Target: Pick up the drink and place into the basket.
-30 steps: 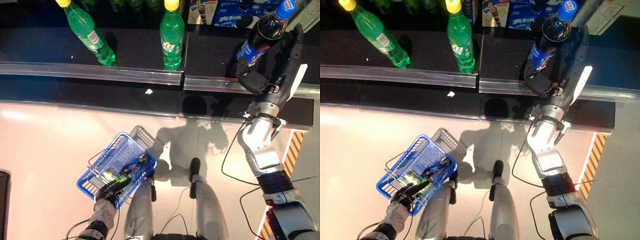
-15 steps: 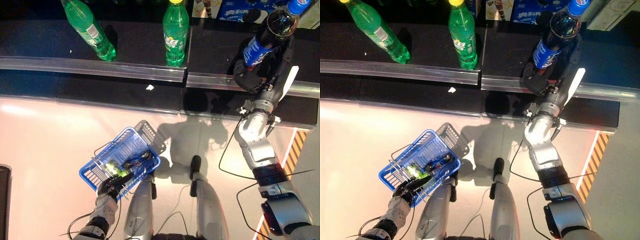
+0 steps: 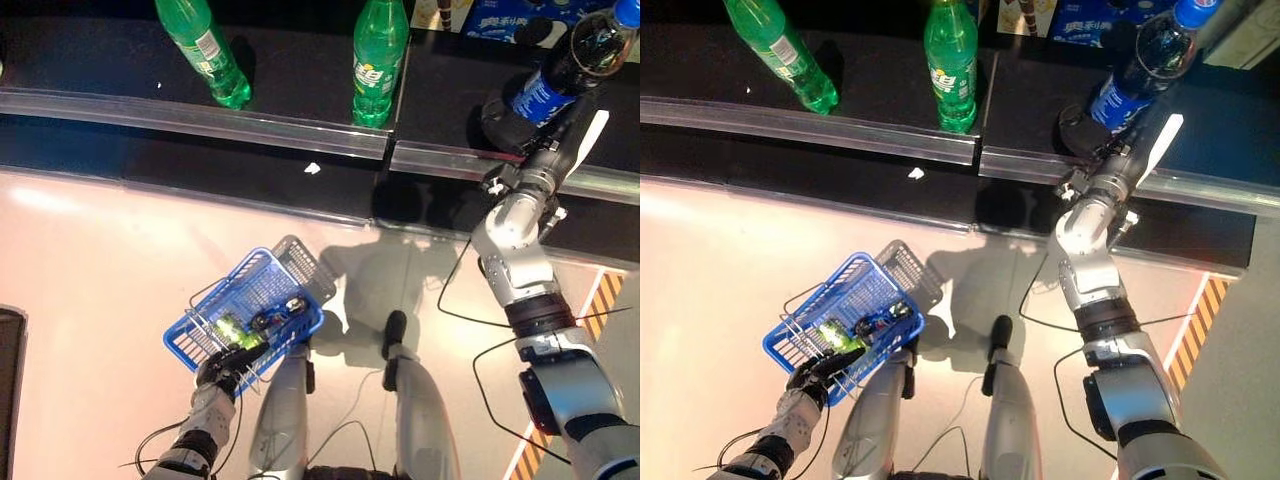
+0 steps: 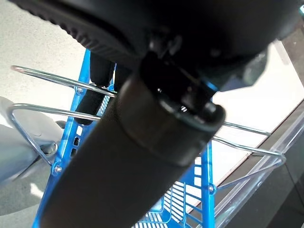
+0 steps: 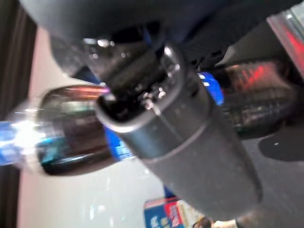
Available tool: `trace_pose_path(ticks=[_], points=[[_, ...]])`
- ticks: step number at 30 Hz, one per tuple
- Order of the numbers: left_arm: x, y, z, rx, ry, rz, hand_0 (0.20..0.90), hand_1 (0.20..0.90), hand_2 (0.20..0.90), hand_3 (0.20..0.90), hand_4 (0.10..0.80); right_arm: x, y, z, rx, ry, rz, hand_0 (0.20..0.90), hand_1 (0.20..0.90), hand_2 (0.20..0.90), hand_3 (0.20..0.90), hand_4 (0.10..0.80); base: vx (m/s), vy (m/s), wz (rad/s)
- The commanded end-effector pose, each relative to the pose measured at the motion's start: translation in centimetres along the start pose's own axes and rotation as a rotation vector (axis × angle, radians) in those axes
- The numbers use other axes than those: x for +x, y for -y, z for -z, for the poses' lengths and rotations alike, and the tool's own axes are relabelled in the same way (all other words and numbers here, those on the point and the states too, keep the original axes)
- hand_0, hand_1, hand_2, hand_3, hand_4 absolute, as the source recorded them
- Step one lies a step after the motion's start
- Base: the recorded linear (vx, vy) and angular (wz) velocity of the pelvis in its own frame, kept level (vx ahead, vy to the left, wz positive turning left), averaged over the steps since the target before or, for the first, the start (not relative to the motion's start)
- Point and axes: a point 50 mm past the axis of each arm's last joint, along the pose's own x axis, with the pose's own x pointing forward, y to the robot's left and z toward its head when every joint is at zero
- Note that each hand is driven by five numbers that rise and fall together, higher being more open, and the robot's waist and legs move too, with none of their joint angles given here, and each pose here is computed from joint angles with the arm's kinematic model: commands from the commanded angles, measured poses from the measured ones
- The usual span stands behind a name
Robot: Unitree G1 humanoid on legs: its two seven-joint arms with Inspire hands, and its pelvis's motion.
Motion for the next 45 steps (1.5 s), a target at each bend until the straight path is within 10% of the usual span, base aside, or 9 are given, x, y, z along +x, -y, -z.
trace_pose_path(ticks=[1,2,22,45], points=[[-1.3,-3.3,4.3,0.066,-0.112,-0.052,0.3,0.3,0.3,0.2,0.1,2.7,0.2,-7.6,0.119,0.289,0.019,0.495,0.495,0.495,0.428,0.328,0.02,0.009,0.04],[-1.3,-3.3,4.3,0.065,-0.112,-0.05,0.3,0.3,0.3,0.2,0.1,2.9,0.4,-7.5,0.115,0.283,0.028,0.3,0.3,0.3,0.2,0.1,0.016,0.002,0.04],[-1.3,-4.0,3.0,-0.031,-0.014,-0.109,0.3,0.3,0.3,0.2,0.1,2.7,1.7,-7.9,0.109,0.348,0.047,0.3,0.3,0.3,0.2,0.1,-0.001,0.0,0.01],[-2.5,-2.8,-1.5,-0.131,0.329,0.079,0.3,0.3,0.3,0.2,0.1,-10.1,0.0,-6.1,0.269,0.321,-0.809,0.3,0.3,0.3,0.2,0.1,0.04,0.044,-0.02]])
